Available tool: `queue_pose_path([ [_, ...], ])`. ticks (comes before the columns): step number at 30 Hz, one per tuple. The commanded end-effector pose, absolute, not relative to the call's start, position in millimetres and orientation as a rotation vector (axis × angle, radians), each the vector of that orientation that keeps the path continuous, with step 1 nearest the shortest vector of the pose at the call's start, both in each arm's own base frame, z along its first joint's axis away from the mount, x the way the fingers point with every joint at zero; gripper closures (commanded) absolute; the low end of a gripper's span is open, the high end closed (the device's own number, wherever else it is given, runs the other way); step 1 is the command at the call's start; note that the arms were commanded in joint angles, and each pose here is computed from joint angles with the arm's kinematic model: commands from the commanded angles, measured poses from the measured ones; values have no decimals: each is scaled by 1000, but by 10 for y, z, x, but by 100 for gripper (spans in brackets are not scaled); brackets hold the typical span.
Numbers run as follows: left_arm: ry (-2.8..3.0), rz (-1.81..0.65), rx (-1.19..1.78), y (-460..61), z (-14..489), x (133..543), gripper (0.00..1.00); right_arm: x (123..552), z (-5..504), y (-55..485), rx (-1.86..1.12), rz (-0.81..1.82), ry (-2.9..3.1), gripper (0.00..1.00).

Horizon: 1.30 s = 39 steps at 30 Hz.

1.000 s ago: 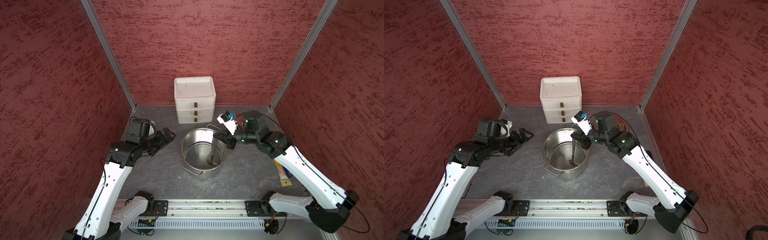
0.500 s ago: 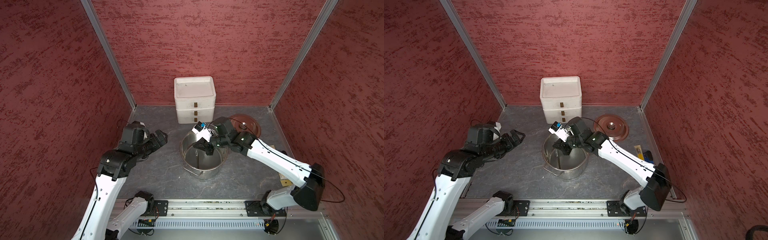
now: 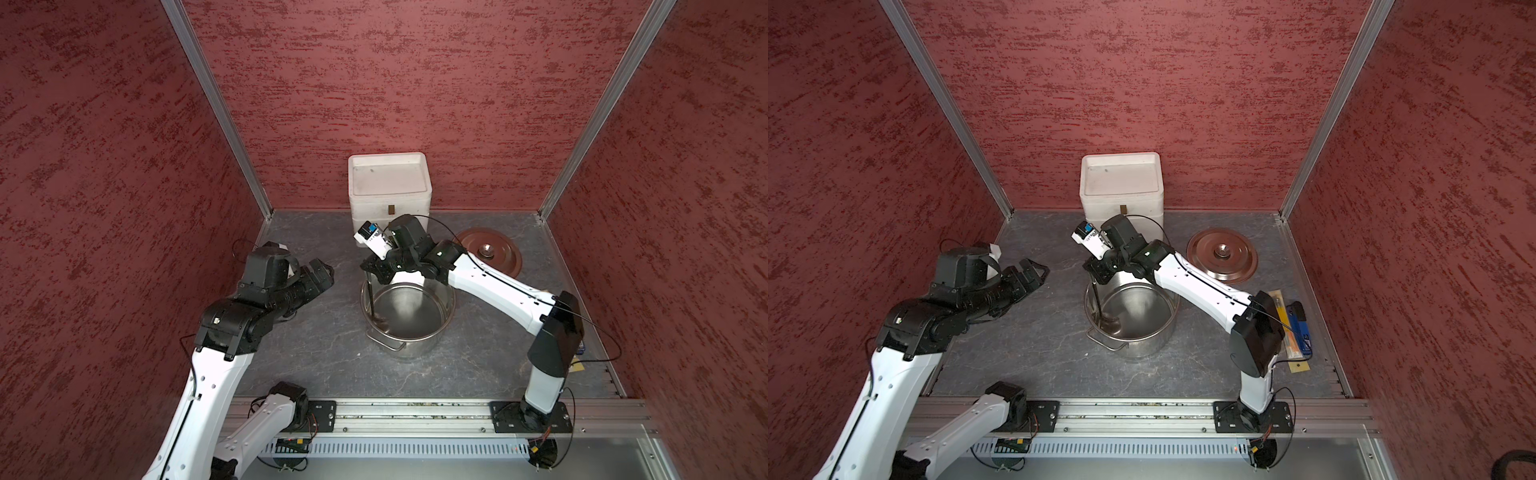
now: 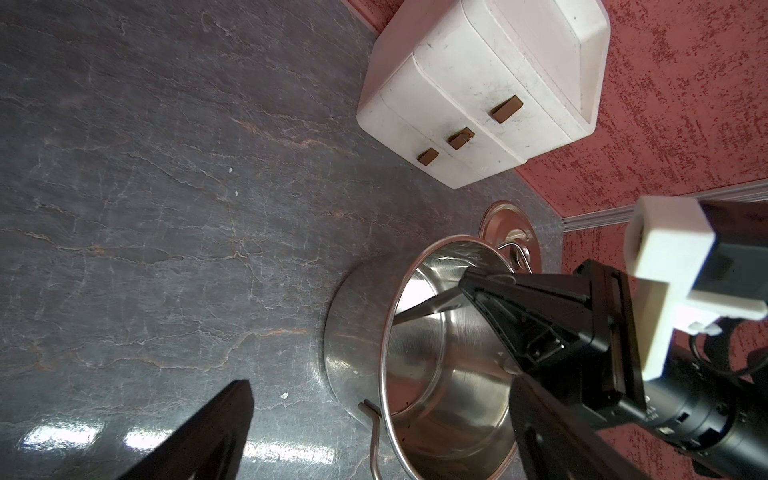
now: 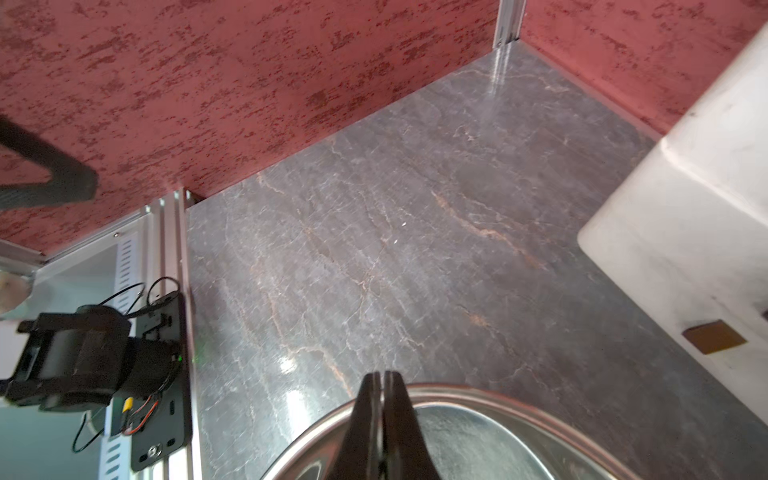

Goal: Stir the soup with a spoon
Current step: Stir the soup in the pan with a stick.

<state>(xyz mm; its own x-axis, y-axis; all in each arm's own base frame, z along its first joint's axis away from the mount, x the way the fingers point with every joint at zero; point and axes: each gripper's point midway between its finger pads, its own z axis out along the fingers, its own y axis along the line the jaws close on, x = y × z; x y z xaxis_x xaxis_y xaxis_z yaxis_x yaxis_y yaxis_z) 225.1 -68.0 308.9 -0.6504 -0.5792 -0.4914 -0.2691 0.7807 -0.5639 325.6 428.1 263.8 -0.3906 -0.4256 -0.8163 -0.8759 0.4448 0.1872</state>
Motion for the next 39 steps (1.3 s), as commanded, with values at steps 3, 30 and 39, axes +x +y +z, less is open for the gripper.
queue_pose_path([
  [3, 2253, -569, -642, -612, 3173, 2234, 0, 3670, 2795, 4006, -928, 768, 2033, 100],
  [30, 2271, -555, -602, -657, 3173, 2372, 0, 3055, 2894, 2337, -737, 699, 2130, 100],
  [39, 2256, -546, -594, -642, 3222, 2391, 0, 2487, 3141, 2954, -972, 941, 1892, 100],
])
